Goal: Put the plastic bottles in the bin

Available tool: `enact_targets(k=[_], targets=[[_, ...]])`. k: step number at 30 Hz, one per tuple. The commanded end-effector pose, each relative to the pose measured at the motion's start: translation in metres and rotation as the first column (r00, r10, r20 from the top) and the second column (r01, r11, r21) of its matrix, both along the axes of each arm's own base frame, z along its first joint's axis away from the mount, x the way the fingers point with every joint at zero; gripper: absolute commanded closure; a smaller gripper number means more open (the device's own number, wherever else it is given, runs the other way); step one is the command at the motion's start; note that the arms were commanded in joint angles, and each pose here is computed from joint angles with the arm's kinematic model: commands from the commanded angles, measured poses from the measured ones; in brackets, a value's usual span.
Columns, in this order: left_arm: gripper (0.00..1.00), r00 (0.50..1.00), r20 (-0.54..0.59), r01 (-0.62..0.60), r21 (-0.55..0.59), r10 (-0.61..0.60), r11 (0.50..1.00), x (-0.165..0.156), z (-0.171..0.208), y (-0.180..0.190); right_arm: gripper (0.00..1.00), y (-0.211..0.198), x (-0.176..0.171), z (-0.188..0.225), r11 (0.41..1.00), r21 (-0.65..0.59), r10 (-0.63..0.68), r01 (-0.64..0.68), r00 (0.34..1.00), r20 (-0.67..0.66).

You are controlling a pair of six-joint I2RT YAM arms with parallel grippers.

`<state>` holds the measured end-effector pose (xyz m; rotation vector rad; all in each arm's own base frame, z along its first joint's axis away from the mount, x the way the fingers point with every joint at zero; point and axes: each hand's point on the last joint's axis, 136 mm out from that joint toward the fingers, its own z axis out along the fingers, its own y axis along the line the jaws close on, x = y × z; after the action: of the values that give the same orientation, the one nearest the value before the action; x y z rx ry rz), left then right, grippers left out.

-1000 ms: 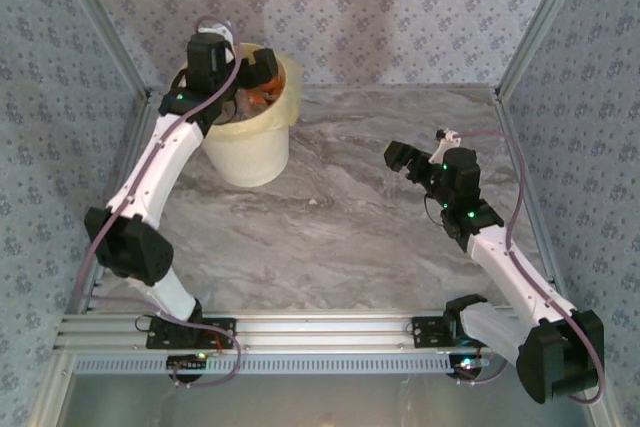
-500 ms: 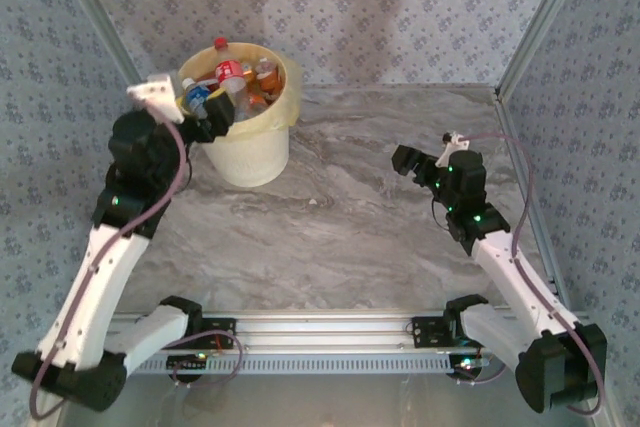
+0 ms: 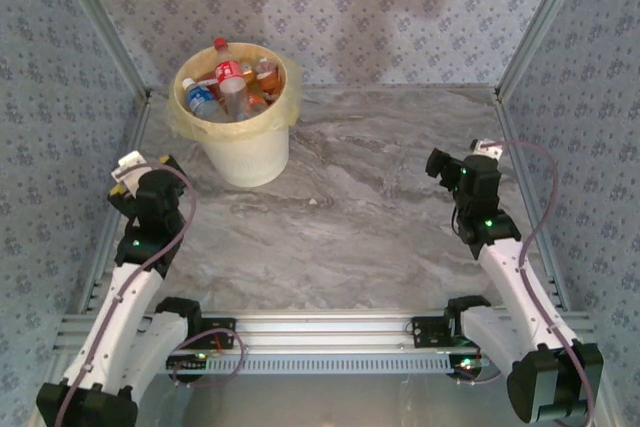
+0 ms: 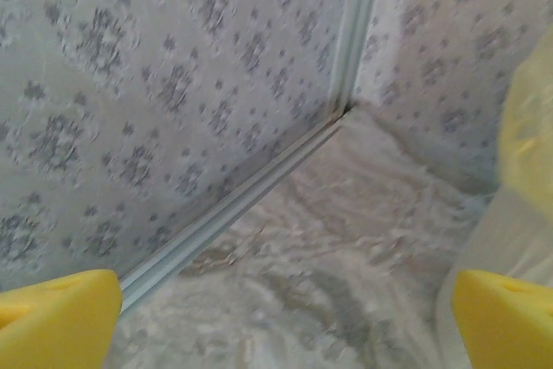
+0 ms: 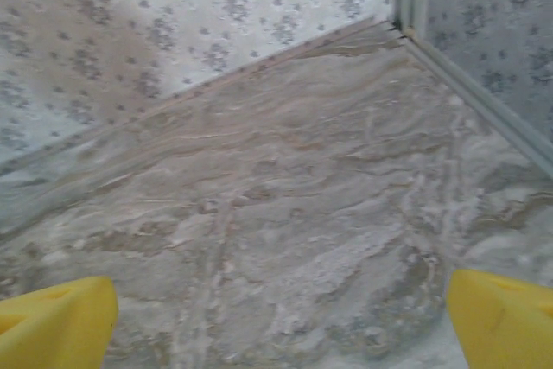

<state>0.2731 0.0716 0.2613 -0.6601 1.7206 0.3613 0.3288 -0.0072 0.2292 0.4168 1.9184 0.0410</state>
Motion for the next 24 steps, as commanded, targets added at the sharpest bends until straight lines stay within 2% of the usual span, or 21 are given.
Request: enact_targets(k=[1, 5, 9, 15, 20, 24], targets=[[0.02, 0.998, 0.003, -0.055, -0.002, 0.055, 0.998, 0.007, -0.042, 0.019, 0.00, -0.042, -0.009, -0.032, 0.984, -0.128, -0.137, 0.127, 0.988, -0.076], [0.02, 0.998, -0.042, 0.055, 0.000, -0.055, 0.998, 0.028, -0.081, 0.011, 0.00, -0.056, -0.009, -0.063, 0.983, -0.123, -0.157, 0.138, 0.976, -0.153], [0.02, 0.980, -0.131, 0.155, 0.016, -0.152, 0.988, 0.048, -0.108, 0.000, 0.00, -0.055, -0.003, -0.086, 0.990, -0.101, -0.115, 0.097, 0.975, -0.190], [0.02, 0.942, -0.113, 0.320, 0.017, -0.317, 0.947, 0.077, -0.127, -0.019, 0.00, -0.049, 0.007, -0.109, 0.992, -0.120, -0.049, 0.025, 0.978, -0.205], [0.02, 0.892, -0.089, 0.448, 0.039, -0.444, 0.893, 0.100, -0.141, -0.039, 0.00, -0.045, 0.014, -0.115, 0.989, -0.145, -0.003, -0.025, 0.981, -0.194], [0.02, 0.886, -0.072, 0.463, 0.055, -0.459, 0.885, 0.108, -0.164, -0.041, 0.00, -0.039, 0.020, -0.116, 0.986, -0.150, 0.041, -0.067, 0.985, -0.171]])
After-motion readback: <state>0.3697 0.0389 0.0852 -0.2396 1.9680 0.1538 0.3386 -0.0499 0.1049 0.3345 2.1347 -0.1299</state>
